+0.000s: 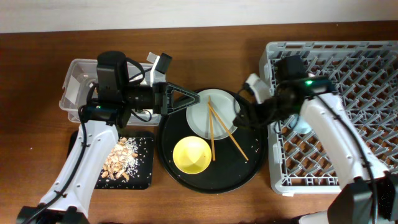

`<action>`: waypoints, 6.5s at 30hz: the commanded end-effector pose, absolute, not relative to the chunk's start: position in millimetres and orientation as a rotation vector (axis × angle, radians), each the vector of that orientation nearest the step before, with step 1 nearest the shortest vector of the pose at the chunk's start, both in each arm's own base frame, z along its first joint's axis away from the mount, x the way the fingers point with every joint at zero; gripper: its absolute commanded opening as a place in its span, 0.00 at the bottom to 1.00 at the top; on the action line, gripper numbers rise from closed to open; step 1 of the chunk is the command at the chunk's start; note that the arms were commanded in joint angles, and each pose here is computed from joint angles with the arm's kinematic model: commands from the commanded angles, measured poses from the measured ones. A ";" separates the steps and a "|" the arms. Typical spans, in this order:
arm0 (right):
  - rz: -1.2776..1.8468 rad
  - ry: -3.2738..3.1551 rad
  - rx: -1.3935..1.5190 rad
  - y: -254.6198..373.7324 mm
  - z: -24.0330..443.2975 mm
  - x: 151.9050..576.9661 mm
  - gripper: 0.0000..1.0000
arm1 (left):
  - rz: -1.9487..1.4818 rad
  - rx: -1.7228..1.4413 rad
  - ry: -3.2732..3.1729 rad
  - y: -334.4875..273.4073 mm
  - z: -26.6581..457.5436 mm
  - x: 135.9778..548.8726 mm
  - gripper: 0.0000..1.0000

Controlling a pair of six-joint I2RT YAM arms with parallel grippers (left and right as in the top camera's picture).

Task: Sort waste into correct bins and load items into the dishwasher rack
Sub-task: 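Reach the right gripper to the chopsticks on the white plate and grasp, then carry the chopsticks right and drop them into the rack, then reach the right gripper back to the remaining chopstick on the plate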

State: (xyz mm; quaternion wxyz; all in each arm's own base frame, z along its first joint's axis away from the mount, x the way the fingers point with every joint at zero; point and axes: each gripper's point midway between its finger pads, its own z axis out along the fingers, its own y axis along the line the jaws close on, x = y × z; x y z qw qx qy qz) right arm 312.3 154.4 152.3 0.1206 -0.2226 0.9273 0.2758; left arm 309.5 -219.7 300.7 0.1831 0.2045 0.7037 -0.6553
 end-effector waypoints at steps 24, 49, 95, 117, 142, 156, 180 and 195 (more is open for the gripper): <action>0.472 2.595 -0.684 184.0 64.9 328.0 0.50 | -1.834 0.597 1.964 -218.0 305.1 308.2 0.99; 0.470 2.651 -0.688 184.1 27.8 327.1 0.29 | -1.834 0.597 1.964 -218.0 305.1 308.2 0.99; 0.391 2.556 -0.402 129.3 157.3 366.0 0.04 | -1.834 0.598 1.963 -218.0 305.3 308.2 0.99; 0.157 2.764 -0.028 16.0 106.1 368.2 0.05 | -1.834 0.598 1.963 -218.0 305.3 308.2 0.99; 0.106 2.768 0.001 6.2 103.2 367.7 0.26 | -1.568 0.175 1.852 -45.4 316.3 365.8 0.99; 0.367 2.759 0.049 37.1 148.2 364.1 0.38 | -1.408 -0.070 1.772 63.0 319.6 355.1 0.99; 0.498 2.821 -0.231 209.1 137.8 336.7 0.53 | -1.408 -0.070 1.772 63.0 319.6 355.1 0.99; 0.298 2.953 -0.236 228.7 31.4 353.8 0.37 | -1.408 -0.070 1.772 63.0 319.6 355.1 0.99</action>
